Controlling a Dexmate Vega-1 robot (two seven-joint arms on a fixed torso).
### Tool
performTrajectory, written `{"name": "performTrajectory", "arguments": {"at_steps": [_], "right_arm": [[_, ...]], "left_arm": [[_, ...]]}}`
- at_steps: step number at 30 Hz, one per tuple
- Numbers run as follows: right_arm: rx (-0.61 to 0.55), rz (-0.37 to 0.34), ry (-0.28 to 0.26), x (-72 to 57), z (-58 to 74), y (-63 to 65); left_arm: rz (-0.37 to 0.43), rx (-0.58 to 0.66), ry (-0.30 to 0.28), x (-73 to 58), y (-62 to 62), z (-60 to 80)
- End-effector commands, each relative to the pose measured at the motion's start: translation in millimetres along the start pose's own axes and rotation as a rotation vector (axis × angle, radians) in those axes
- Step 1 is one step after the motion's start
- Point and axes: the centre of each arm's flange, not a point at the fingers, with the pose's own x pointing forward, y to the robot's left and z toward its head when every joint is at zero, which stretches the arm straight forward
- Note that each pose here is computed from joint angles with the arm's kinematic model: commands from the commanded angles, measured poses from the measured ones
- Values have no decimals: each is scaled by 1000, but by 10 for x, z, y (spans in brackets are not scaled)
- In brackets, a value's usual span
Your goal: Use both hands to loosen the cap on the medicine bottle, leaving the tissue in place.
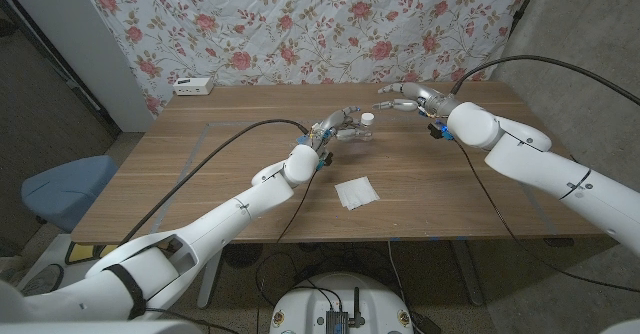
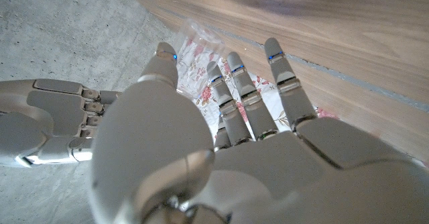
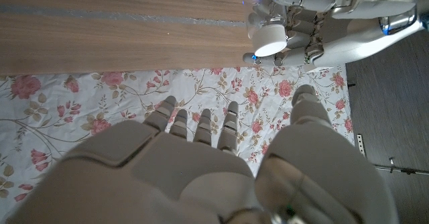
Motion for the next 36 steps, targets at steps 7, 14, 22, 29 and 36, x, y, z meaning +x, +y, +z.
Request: {"name": "performTrajectory", "arguments": {"at_steps": [7, 14, 22, 29, 36], "right_arm": [[-97, 119, 53, 29, 99, -98], [-121, 179, 84, 48, 146, -126], [-147, 222, 106, 89, 179, -133], [-163, 256, 122, 120, 214, -160], [-166, 267, 130, 121, 235, -160]], "left_arm": [[-11, 7, -16, 50, -42, 50], [-14, 17, -22, 46, -70, 68], [-15, 27, -30, 42, -84, 99], [-17, 47, -52, 41, -92, 133], [-5, 53, -59, 25, -99, 144]]}}
